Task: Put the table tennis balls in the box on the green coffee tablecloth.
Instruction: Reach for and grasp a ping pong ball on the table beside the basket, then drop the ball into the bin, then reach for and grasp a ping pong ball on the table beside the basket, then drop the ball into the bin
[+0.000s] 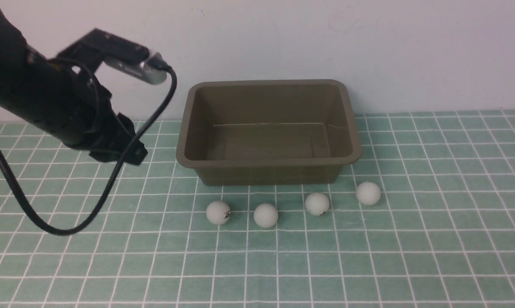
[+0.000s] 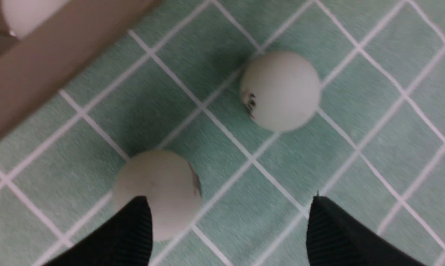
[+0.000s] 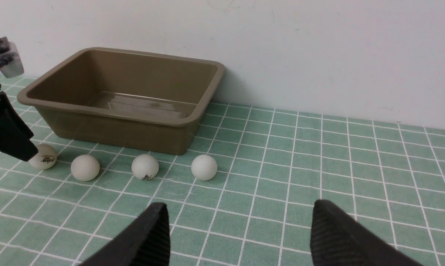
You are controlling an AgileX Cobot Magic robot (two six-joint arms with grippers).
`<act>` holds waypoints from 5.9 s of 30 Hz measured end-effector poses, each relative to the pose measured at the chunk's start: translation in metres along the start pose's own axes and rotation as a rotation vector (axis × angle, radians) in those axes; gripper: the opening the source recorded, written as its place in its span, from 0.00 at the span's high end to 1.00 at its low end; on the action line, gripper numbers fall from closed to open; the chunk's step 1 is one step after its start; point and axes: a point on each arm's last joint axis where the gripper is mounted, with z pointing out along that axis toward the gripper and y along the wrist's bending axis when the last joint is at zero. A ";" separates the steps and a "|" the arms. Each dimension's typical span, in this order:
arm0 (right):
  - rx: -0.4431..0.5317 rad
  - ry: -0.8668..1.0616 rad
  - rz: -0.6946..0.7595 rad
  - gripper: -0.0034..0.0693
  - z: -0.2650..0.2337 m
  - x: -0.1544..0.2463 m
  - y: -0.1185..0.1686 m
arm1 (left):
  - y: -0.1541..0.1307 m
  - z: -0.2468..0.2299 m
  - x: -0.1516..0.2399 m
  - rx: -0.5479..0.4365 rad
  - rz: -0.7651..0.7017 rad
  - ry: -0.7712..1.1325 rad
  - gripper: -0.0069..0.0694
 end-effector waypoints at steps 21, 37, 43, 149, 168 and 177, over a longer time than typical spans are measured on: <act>0.004 -0.020 0.000 0.32 0.000 -0.002 0.000 | 0.012 0.032 0.005 -0.050 0.059 -0.012 0.46; 0.014 -0.066 0.000 0.32 0.000 -0.006 -0.001 | -0.019 -0.059 -0.061 -0.046 0.269 -0.406 0.46; 0.015 -0.066 -0.002 0.32 0.000 -0.006 -0.001 | 0.008 -0.041 -0.071 -0.271 0.296 -0.491 0.46; 0.034 -0.141 -0.004 0.32 -0.001 -0.013 -0.003 | -0.053 -0.026 -0.059 -0.390 0.180 -0.496 0.45; 0.033 -0.137 -0.004 0.32 -0.001 -0.012 -0.003 | -0.049 -0.008 -0.098 -0.169 0.103 -0.498 0.27; 0.045 -0.135 -0.016 0.32 -0.001 -0.012 -0.004 | -0.104 -0.065 -0.087 0.246 0.228 -0.371 0.29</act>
